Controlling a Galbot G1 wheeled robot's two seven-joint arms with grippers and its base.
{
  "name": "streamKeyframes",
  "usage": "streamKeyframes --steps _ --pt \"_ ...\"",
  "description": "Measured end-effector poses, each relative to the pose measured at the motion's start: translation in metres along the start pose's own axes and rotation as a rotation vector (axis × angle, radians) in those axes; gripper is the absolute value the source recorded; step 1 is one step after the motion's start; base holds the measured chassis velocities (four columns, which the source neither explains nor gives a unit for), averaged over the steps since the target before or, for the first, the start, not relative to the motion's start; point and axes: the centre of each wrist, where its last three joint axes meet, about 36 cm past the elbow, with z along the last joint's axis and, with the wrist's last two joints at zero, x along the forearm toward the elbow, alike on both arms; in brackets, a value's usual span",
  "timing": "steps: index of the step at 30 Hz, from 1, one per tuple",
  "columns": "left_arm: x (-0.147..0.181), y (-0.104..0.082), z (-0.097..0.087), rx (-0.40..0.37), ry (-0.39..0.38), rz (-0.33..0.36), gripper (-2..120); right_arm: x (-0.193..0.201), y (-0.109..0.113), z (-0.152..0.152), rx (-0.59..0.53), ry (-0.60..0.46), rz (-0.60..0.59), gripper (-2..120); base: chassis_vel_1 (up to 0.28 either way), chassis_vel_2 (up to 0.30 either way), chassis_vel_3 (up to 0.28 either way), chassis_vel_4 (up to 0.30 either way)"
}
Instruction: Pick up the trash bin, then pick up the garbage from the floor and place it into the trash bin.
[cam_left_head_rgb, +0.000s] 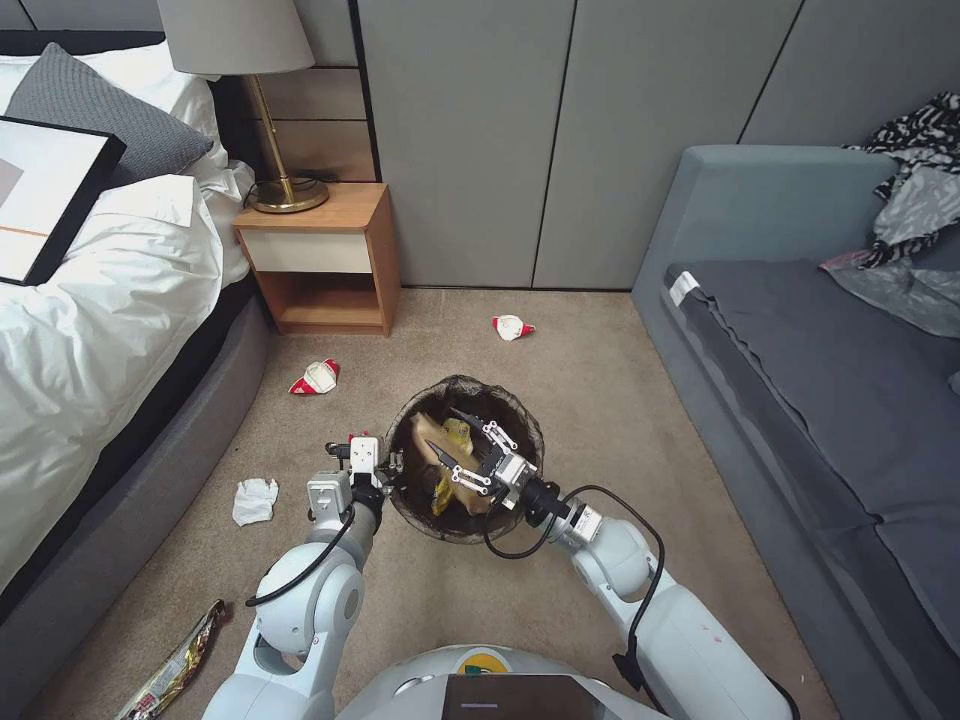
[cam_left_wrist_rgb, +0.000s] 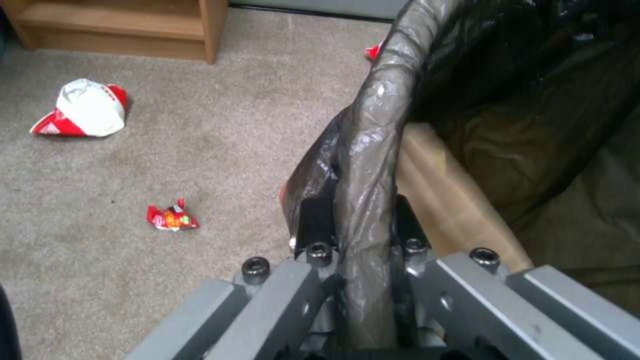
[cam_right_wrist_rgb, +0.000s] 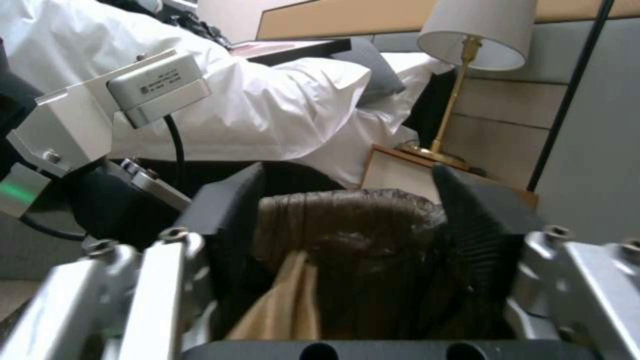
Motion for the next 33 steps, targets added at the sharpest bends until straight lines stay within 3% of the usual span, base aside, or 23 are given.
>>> streamKeyframes --steps 2,3,8,11,25,28,29,30,31,33 --pt "0.000 0.000 0.000 0.000 0.000 0.000 0 0.000 0.000 0.000 0.000 0.000 0.000 68 0.000 0.000 0.000 0.000" --pt "0.000 0.000 0.000 0.000 0.000 -0.001 0 0.000 0.000 0.000 0.000 0.001 0.000 76 0.000 0.000 0.000 0.000" --pt "0.000 0.001 0.000 -0.001 0.001 -0.002 0 0.001 0.000 0.000 0.002 0.000 -0.001 86 0.000 0.000 0.000 0.000" --pt "0.001 0.001 0.000 -0.003 0.004 -0.003 0 0.001 0.000 -0.001 0.005 -0.001 -0.002 100 0.000 0.000 0.000 0.000" --pt "0.003 0.003 -0.001 -0.006 0.016 -0.003 0 0.002 -0.004 -0.011 0.022 -0.020 0.021 100 0.000 0.000 0.000 0.000" --pt "0.007 0.004 -0.003 0.006 0.041 0.005 0 -0.005 -0.005 -0.027 0.032 -0.057 0.180 100 0.000 0.000 0.000 0.000" --pt "0.007 0.004 -0.003 0.006 0.041 0.005 0 -0.005 -0.005 -0.027 0.032 -0.057 0.180 100 0.000 0.000 0.000 0.000" --pt "0.007 0.005 -0.003 0.005 0.049 0.000 0 -0.006 -0.003 -0.034 0.037 -0.054 0.266 100 0.000 0.000 0.000 0.000" --pt "0.008 0.009 -0.003 -0.002 0.059 -0.009 0 -0.002 -0.001 -0.045 0.039 -0.046 0.437 100 0.000 0.000 0.000 0.000" --pt "0.009 0.009 -0.003 -0.005 0.062 -0.010 0 0.002 0.001 -0.049 0.040 -0.043 0.500 100 0.000 0.000 0.000 0.000"
